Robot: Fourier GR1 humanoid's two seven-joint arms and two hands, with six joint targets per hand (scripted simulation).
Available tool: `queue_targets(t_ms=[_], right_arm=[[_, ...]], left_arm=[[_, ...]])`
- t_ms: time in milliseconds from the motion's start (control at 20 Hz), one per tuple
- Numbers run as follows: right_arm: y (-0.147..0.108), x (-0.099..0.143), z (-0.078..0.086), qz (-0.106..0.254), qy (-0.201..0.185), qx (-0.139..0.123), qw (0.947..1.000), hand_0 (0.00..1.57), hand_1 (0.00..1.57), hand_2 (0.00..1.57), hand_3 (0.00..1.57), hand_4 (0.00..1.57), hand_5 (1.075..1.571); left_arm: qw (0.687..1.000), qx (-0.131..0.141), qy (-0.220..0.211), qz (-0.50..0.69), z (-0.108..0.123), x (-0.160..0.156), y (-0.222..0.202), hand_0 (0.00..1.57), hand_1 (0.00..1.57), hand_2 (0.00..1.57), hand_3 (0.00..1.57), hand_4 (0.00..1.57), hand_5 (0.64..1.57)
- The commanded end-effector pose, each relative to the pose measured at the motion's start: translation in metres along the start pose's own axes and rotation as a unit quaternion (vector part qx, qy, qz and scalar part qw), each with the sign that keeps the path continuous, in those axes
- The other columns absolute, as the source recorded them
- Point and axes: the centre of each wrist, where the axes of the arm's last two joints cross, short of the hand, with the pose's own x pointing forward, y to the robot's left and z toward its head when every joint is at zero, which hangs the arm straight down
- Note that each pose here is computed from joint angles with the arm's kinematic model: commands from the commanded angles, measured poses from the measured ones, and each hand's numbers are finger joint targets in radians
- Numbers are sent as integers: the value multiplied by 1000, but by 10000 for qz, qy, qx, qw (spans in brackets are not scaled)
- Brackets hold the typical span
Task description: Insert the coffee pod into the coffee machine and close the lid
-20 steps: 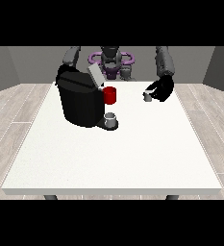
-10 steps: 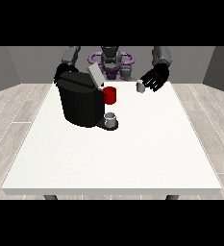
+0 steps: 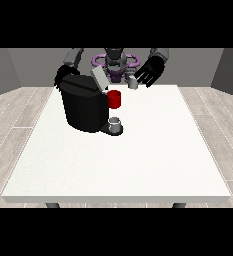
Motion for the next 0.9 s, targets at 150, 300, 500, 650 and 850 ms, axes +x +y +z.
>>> queue_targets(t_ms=[150,300,500,650,850], right_arm=[[19,23,-9,117,-242,61,9996,0,0,0,0,509,1571],[-9,45,-29,164,-448,5,9989,0,0,0,0,549,1571],[-3,39,-18,126,-451,117,9988,0,0,0,0,483,1571],[3,37,-14,156,-514,54,9985,0,0,0,0,526,1571],[5,39,-8,97,-480,94,9988,0,0,0,0,480,1571]], left_arm=[[9995,285,-75,114,-13,29,41,1282,1282,1332,1269,479,1571],[9987,448,-248,-78,-16,37,39,1284,1284,1340,1276,519,1571],[9984,514,-202,-140,-18,42,47,1281,1281,1306,1226,501,1571],[9987,489,-126,-69,-19,42,48,1277,1277,1303,1236,488,1571],[9984,536,-23,-160,-18,33,35,1292,1292,1315,1222,498,1571]])
